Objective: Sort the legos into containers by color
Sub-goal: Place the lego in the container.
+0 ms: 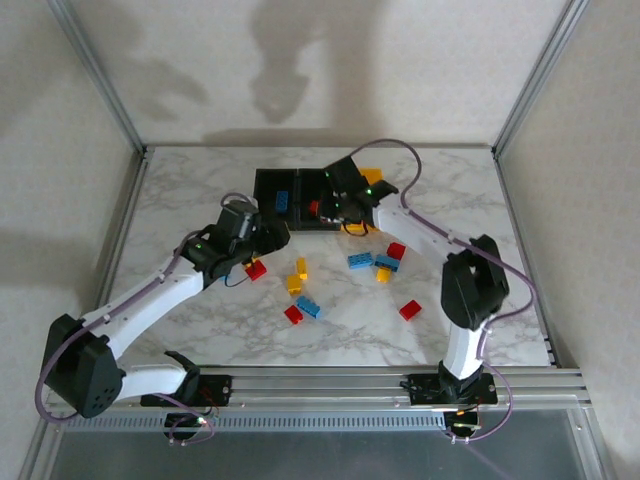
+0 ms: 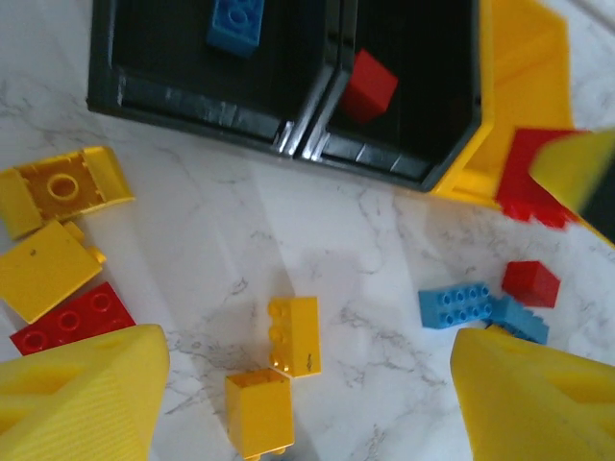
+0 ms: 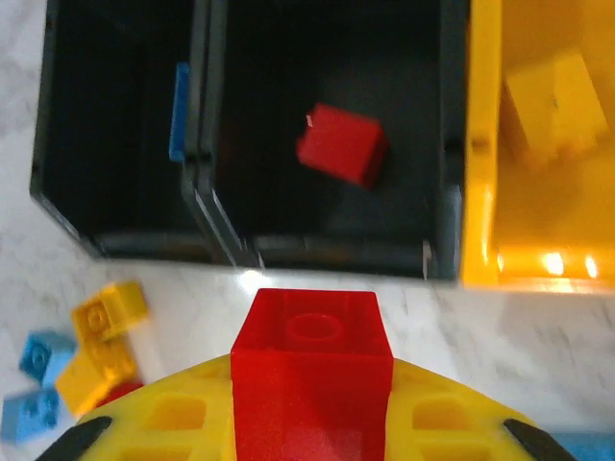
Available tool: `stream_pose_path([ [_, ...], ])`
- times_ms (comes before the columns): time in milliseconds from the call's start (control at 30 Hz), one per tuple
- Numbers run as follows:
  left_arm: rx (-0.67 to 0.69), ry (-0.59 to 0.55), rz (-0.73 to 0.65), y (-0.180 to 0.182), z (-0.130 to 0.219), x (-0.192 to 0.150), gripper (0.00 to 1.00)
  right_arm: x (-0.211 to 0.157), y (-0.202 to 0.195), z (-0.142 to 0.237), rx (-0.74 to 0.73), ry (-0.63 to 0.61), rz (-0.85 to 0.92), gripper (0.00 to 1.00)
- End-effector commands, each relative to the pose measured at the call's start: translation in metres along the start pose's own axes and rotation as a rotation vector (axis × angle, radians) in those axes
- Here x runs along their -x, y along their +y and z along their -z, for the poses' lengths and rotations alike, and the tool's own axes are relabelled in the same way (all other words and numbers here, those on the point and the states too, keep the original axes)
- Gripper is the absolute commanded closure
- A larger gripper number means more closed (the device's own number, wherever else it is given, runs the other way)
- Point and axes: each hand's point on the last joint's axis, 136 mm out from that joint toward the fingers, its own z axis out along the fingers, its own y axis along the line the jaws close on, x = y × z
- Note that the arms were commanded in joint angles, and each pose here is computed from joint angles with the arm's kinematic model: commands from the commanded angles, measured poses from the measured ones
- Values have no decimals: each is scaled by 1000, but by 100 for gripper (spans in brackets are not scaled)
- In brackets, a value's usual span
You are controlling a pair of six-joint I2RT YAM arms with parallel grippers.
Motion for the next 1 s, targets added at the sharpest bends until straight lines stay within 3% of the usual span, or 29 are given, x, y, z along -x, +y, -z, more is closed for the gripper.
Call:
stream_pose_path([
  [0,-22,-4,30,-2,8,4,24,20,8,-24,32,10,15,81],
  [300,-21,-5,33,4,14,1,24,43,10,-84,39,52,-37,80],
  [967,-18,-2,39,9,14,-2,24,58,2,-128,63,62,-111,72],
])
